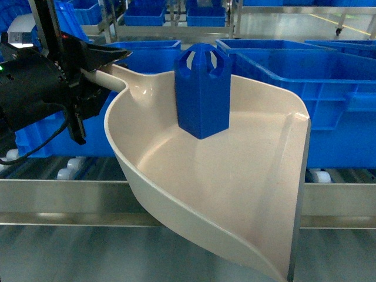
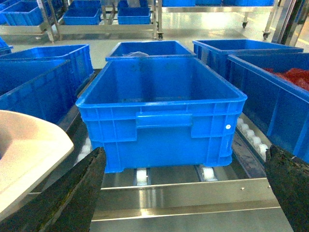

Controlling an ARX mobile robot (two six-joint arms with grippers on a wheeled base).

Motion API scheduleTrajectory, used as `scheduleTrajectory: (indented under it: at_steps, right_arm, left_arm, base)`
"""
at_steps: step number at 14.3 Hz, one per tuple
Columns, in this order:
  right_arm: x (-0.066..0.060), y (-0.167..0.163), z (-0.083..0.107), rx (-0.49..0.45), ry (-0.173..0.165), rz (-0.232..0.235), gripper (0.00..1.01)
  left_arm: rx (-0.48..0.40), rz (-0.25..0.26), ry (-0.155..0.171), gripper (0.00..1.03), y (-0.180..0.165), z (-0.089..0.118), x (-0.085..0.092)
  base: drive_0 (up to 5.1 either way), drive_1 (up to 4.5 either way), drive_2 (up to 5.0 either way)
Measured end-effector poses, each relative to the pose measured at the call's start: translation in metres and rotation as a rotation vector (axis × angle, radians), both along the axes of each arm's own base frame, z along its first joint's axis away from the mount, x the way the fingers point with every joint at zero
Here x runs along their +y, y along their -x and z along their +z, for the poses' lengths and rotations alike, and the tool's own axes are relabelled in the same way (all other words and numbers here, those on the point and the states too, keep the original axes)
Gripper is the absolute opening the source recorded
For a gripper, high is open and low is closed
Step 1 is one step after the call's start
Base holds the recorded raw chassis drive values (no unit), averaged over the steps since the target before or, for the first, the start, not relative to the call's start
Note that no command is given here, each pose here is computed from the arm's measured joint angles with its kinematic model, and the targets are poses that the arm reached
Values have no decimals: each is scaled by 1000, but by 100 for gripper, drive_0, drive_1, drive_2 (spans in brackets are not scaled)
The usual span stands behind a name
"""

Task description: Place part in tray to right shelf

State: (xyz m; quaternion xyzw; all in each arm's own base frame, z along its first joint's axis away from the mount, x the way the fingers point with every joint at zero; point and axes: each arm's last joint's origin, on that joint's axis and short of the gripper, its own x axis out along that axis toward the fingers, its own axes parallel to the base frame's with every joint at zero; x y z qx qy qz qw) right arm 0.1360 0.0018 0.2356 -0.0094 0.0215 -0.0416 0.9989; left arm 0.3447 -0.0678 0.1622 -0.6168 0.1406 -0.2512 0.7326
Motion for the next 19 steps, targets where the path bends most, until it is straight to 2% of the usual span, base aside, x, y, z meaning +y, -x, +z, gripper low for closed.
scheduleTrajectory:
  at_steps: [19]
  right_arm:
    - [0,0,0,0,0,0,98]
  left_arm:
    - [0,0,0,12,0,0,0]
  base:
    - [0,0,0]
